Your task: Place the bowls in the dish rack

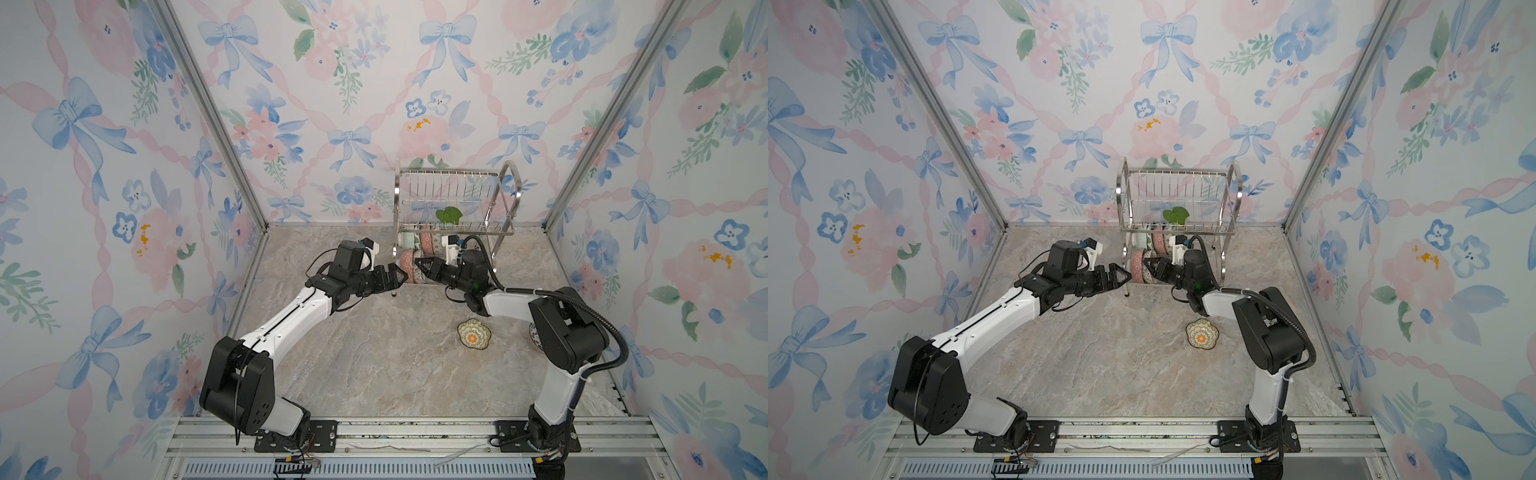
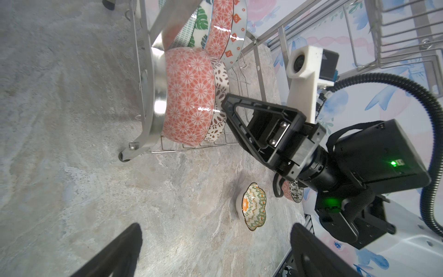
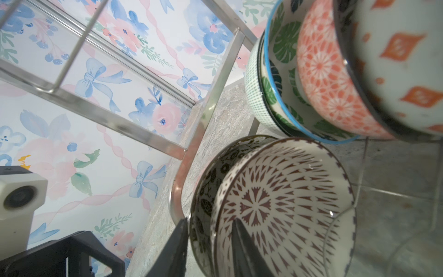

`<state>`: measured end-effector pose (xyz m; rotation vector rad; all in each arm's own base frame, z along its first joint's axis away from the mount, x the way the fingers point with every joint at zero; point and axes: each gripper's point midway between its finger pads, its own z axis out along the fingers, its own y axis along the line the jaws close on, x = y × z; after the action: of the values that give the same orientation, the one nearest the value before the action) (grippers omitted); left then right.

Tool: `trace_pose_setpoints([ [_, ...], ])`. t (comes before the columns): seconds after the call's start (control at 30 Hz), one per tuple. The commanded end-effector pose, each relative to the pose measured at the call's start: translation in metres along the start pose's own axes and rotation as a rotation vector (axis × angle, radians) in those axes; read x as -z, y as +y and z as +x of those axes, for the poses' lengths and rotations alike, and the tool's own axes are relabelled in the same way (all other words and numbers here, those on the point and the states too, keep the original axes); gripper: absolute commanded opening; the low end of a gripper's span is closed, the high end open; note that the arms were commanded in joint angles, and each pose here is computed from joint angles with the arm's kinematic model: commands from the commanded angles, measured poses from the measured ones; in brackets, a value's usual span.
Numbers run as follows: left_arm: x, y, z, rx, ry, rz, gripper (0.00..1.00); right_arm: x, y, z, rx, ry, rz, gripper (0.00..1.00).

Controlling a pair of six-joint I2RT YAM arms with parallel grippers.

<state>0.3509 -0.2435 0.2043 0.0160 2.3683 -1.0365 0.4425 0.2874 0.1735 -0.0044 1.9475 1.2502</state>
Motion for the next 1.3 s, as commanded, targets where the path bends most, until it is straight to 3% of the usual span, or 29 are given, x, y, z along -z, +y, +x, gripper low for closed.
trace_pose_setpoints([
  [0.0, 0.008, -0.002, 0.005, -0.030, -0.003, -0.001, 0.98, 0.012, 0.022, -0.008, 0.070, -0.013, 0.002, 0.38],
  [0.27, 0.017, -0.001, 0.016, -0.028, -0.005, 0.004, 0.98, 0.043, 0.026, 0.002, 0.133, 0.002, 0.103, 0.47],
  [0.67, 0.022, -0.007, 0.041, -0.064, 0.009, 0.035, 0.98, 0.119, 0.008, 0.032, 0.238, 0.087, 0.363, 0.58],
  [0.9, 0.017, -0.036, 0.055, -0.147, 0.017, 0.100, 0.98, 0.188, -0.021, 0.042, 0.218, 0.111, 0.645, 0.64],
  [1.17, -0.005, -0.080, 0.077, -0.245, 0.060, 0.216, 0.98, 0.259, -0.059, 0.050, 0.115, 0.093, 0.879, 0.79],
  [1.2, -0.009, -0.088, 0.081, -0.258, 0.071, 0.238, 0.98, 0.266, -0.063, 0.050, 0.099, 0.087, 0.900, 0.82],
  [1.27, -0.016, -0.104, 0.088, -0.284, 0.089, 0.270, 0.98, 0.280, -0.072, 0.051, 0.070, 0.076, 0.944, 0.99],
])
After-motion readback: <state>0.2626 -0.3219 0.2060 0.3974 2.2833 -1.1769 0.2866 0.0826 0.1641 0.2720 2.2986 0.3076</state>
